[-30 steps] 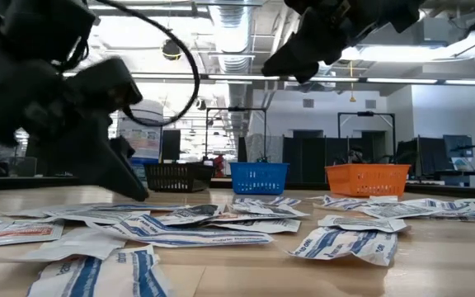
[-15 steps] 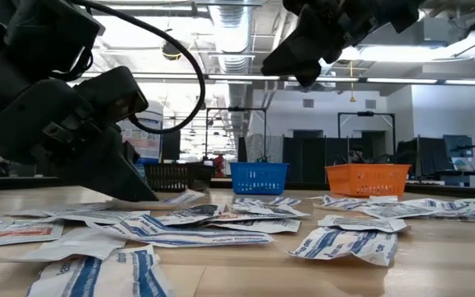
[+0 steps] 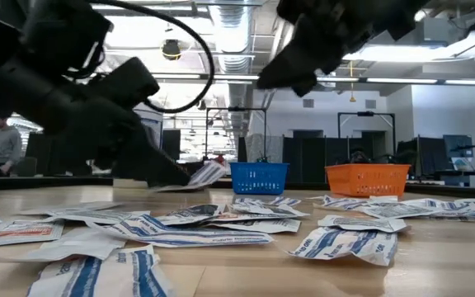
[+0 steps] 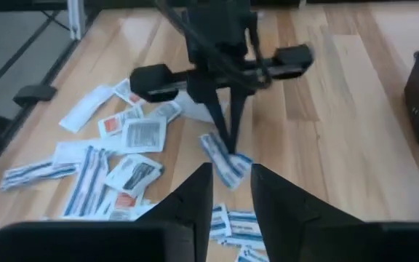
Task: Pick & Place First Aid Supplies
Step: Put the blue bandage into the blue bin
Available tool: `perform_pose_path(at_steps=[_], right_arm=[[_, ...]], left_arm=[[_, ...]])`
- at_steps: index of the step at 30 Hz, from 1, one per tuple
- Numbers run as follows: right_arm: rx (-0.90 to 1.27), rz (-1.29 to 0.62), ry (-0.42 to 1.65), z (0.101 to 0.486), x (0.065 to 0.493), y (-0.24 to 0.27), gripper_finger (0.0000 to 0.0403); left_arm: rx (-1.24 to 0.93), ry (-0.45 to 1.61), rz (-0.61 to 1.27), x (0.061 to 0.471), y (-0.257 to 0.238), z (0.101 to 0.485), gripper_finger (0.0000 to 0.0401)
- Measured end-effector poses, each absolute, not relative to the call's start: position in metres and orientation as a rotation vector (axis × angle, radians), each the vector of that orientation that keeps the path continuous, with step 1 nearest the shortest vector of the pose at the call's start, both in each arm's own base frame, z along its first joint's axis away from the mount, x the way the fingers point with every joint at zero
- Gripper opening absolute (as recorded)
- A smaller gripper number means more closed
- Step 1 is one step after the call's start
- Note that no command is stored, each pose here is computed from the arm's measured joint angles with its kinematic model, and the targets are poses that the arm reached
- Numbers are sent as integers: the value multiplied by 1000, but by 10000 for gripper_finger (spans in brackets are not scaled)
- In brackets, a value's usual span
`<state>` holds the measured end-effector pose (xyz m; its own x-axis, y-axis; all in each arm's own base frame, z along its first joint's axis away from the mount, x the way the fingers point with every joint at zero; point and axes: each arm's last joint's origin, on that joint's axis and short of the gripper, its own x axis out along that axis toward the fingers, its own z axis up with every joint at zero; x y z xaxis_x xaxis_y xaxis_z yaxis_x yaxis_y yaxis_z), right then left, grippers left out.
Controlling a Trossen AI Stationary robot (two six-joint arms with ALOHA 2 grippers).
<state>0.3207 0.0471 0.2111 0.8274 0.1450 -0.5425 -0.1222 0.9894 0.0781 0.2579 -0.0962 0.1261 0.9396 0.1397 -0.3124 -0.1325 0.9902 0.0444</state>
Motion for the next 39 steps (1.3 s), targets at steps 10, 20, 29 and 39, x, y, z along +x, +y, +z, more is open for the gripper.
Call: perform_pose_path(at_steps=[10, 20, 29, 39], right_arm=[[201, -116, 608, 192, 340, 7, 147], [291, -180, 676, 184, 338, -10, 145], [291, -183, 650, 185, 339, -14, 115], [273, -91, 623, 188, 342, -11, 26]], left_arm=[[177, 222, 379, 291, -66, 156, 6], [166, 214, 407, 295, -55, 159, 7], [159, 199, 407, 296, -55, 161, 7], [143, 168, 408, 296, -55, 164, 7]])
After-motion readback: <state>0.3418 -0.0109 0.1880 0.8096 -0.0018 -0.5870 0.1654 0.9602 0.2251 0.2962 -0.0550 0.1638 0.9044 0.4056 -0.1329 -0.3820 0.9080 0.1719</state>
